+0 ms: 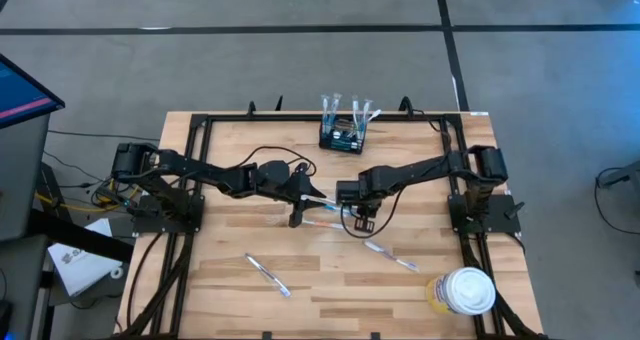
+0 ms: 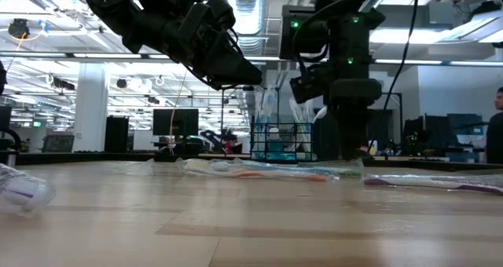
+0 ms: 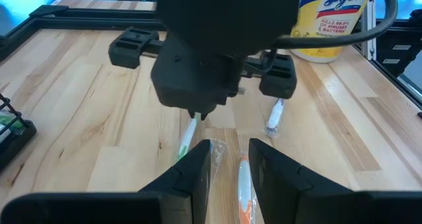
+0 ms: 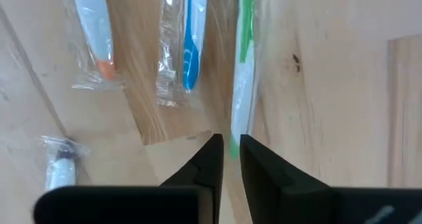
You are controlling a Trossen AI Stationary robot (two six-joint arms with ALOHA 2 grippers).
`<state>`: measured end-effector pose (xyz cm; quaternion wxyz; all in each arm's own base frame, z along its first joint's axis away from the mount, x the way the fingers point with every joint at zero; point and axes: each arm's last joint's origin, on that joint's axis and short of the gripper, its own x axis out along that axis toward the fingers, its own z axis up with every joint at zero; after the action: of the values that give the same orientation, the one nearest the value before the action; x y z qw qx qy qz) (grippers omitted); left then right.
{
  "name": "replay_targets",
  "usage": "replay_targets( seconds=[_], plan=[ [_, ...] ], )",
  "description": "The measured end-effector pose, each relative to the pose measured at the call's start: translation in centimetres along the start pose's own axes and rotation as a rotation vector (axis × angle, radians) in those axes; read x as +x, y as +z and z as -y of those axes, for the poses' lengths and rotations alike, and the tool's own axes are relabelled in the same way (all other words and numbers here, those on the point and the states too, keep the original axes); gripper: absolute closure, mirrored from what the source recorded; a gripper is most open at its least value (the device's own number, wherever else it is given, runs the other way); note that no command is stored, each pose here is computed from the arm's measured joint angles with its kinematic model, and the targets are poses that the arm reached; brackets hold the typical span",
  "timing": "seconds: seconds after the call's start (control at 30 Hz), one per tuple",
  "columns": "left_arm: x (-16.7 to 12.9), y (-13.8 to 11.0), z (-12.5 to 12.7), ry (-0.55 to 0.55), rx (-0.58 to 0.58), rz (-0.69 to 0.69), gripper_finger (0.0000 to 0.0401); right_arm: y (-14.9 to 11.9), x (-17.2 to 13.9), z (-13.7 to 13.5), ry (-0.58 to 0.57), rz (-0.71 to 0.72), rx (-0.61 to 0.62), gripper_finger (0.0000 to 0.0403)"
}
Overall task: Pick & Place toothbrushing station
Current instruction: Put the green toothbrush into the mesh organizer
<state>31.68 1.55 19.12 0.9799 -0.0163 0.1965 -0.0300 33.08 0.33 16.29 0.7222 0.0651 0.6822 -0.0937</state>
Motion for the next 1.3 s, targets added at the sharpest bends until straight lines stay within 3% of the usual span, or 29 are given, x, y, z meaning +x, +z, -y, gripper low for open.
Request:
replay_targets(
  seconds=[0.63,1.3],
  plan=[
    [0.0,0.0,-0.1,0.004,-0.001,0.001,0.0302,0.9,-1.1,0.7,0.076,0.002,-0.031,0.0292],
    [0.0,0.0,-0.3,0.011,-0.004,0.001,0.0302,1.7,-1.6,1.4,0.053,0.053,-0.055,0.0272]
  ],
)
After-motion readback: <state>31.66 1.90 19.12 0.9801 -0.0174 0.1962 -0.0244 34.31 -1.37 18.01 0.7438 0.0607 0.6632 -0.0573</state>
